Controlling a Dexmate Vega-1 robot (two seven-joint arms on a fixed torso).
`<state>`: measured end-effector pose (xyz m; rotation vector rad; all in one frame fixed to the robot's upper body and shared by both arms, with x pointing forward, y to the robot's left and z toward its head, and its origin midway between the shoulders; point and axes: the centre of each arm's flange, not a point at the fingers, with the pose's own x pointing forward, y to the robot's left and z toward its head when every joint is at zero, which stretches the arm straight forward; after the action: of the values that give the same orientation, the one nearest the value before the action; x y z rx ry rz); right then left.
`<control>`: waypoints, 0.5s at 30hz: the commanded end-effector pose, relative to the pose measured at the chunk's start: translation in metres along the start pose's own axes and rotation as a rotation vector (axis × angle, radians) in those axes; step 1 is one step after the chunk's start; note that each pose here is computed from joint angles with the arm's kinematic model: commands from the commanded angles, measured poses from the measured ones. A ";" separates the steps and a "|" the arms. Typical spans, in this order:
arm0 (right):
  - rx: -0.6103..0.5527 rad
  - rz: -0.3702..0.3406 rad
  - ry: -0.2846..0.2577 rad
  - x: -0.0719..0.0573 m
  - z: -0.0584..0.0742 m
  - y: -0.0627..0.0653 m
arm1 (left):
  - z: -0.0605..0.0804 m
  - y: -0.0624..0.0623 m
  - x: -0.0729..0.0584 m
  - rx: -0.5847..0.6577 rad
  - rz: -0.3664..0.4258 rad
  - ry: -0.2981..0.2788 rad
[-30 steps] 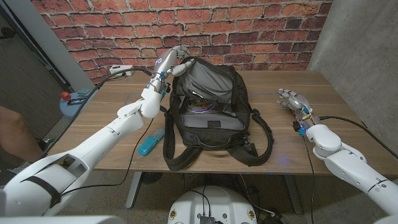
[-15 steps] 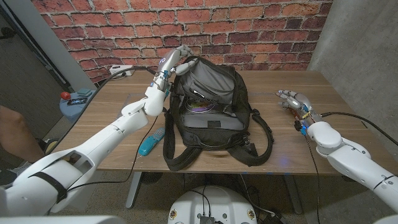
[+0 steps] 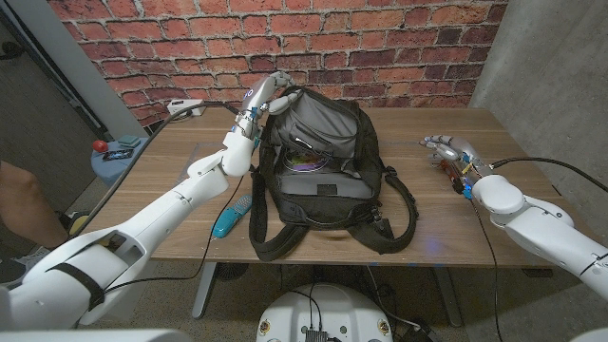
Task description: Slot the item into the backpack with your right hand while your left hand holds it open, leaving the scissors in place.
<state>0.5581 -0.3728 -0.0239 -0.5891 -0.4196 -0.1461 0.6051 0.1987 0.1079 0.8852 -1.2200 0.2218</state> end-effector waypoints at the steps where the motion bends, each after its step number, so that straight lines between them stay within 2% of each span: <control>1: -0.139 0.003 0.054 0.001 0.008 -0.014 | 0.000 -0.003 0.002 -0.018 -0.017 0.019; 15: -0.232 -0.026 0.123 -0.003 0.008 -0.029 | 0.005 -0.008 0.008 -0.024 -0.033 0.005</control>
<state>0.5512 -0.3825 -0.0112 -0.7333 -0.3402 -0.2038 0.6075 0.1929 0.1101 0.8794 -1.2016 0.2004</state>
